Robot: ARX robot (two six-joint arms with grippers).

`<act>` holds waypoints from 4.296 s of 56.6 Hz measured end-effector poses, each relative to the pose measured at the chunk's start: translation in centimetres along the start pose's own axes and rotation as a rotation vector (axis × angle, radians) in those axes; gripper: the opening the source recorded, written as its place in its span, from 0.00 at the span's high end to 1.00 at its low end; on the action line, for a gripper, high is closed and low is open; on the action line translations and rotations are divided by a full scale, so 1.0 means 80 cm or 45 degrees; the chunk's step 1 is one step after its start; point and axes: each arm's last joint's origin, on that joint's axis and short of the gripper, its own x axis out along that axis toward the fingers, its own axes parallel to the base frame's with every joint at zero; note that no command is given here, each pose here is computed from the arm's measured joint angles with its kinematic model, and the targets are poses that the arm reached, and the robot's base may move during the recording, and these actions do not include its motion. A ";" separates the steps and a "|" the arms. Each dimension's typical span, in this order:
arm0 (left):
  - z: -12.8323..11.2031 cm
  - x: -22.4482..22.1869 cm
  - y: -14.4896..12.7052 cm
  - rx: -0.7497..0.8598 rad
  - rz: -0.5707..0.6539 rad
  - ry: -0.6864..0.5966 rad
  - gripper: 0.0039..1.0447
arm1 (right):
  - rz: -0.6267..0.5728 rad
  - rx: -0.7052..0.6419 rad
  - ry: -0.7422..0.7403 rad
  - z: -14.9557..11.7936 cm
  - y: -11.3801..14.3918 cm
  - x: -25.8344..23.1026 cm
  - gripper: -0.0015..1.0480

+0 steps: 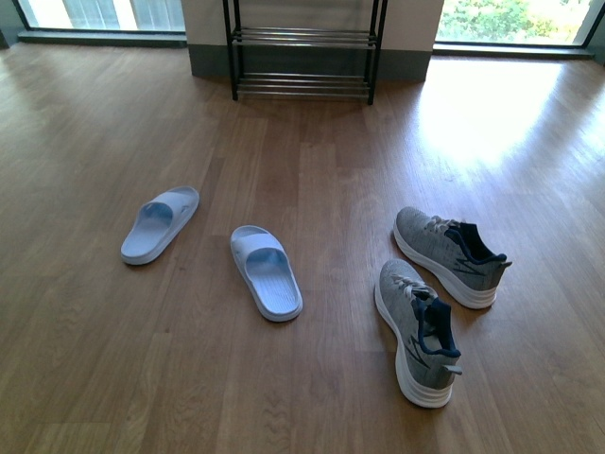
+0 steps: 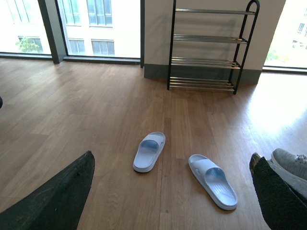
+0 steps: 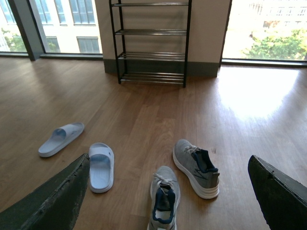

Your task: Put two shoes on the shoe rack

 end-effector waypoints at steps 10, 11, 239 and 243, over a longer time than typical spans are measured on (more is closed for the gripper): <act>0.000 0.000 0.000 0.000 0.000 0.000 0.09 | 0.000 0.000 0.000 0.000 0.000 0.000 0.09; 0.000 0.000 0.000 0.000 0.000 0.000 0.09 | 0.000 0.000 0.000 0.000 0.000 0.000 0.09; 0.000 0.000 0.000 0.000 0.000 0.000 0.09 | -0.001 -0.035 1.602 -0.381 -0.105 0.201 0.09; 0.000 0.000 0.000 0.000 0.000 0.000 0.09 | 0.000 -0.012 1.599 -0.383 -0.106 0.206 0.09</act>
